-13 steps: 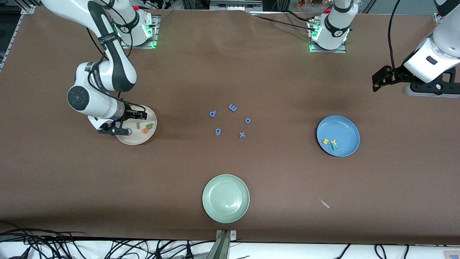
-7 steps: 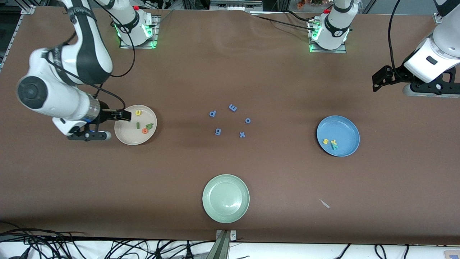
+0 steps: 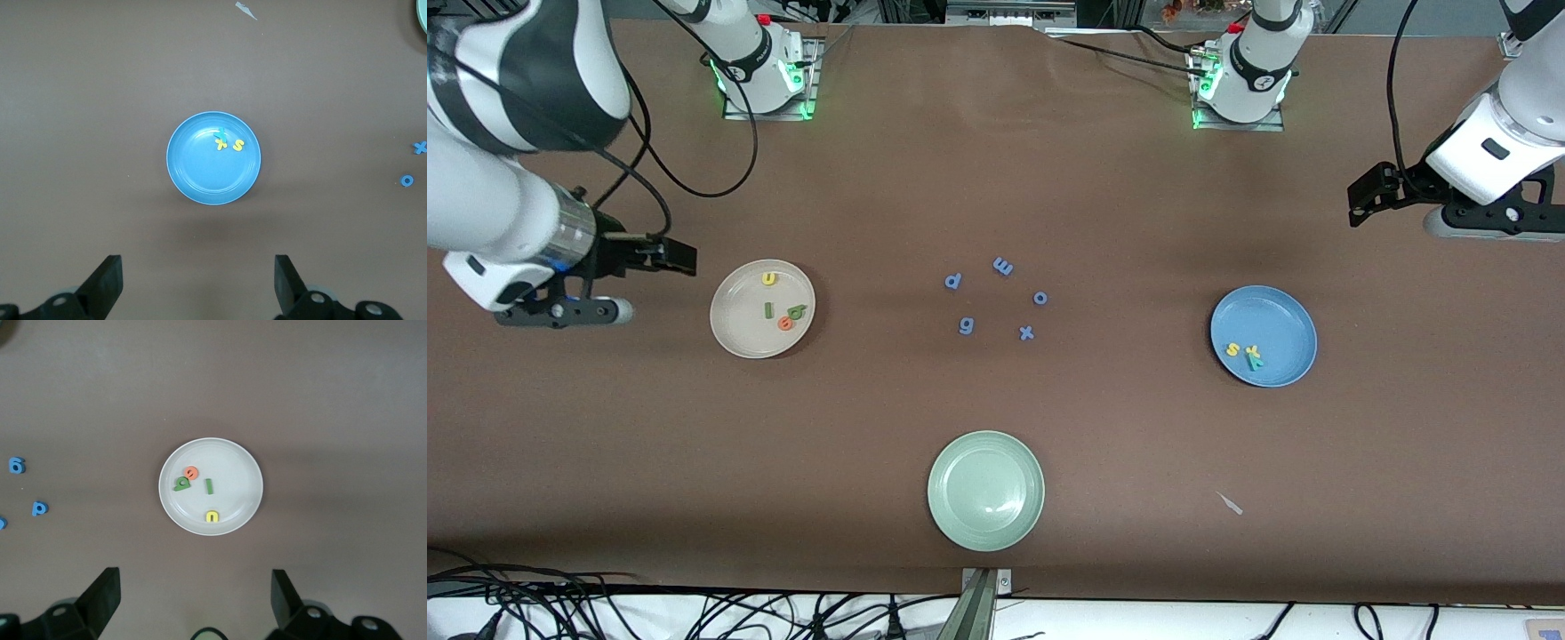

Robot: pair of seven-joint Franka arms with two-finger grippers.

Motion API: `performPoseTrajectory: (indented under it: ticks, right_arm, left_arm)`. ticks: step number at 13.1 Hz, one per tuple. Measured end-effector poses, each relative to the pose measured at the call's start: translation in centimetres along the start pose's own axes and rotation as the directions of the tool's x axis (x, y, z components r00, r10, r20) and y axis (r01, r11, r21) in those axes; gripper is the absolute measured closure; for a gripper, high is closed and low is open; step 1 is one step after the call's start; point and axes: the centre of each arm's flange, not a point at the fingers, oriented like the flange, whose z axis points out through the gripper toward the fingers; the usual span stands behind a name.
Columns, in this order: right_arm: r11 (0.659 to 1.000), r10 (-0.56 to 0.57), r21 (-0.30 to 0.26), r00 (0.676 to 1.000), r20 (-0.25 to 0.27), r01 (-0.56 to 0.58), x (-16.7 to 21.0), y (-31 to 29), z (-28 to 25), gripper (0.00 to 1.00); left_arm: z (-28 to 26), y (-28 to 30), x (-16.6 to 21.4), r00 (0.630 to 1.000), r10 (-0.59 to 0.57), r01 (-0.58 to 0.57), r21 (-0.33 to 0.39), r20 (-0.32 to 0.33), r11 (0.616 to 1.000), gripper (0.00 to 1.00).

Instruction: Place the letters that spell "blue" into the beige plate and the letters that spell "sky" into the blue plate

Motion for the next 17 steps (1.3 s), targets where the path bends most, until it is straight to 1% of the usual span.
performPoseTrajectory:
  ticks: [2,4,6,9,14,17]
  right_arm:
    - [1.0,0.009,0.0,0.999,-0.039,-0.009,-1.5,1.6,-3.0,0.0]
    - [1.0,0.006,0.027,0.998,-0.056,-0.005,-3.0,5.2,-5.0,0.0]
    - [0.999,0.013,0.047,0.999,-0.041,-0.011,-4.6,8.0,-4.7,0.0]
    - [0.999,0.001,0.053,1.0,-0.022,0.0,-5.5,7.6,-2.7,0.0]
    - [1.0,-0.025,0.012,0.999,-0.024,0.025,-5.5,6.6,-2.6,0.0]
    - [1.0,-0.023,-0.002,0.999,-0.041,0.023,-5.8,6.8,-3.3,0.0]
  left_arm:
    - [0.0,0.0,0.0,1.0,0.0,0.0,0.0,0.001,1.0,0.0]
    - [0.0,0.0,0.0,1.0,0.0,0.0,0.0,0.001,1.0,0.0]
    - [0.0,0.0,0.0,1.0,0.0,0.0,0.0,0.002,1.0,0.0]
    - [0.0,0.0,0.0,1.0,0.0,0.0,0.0,0.002,1.0,0.0]
    - [0.1,0.0,-0.1,1.0,0.0,0.0,0.0,0.011,1.0,0.0]
    - [0.1,0.0,-0.1,1.0,0.0,0.0,0.0,0.012,1.0,0.0]
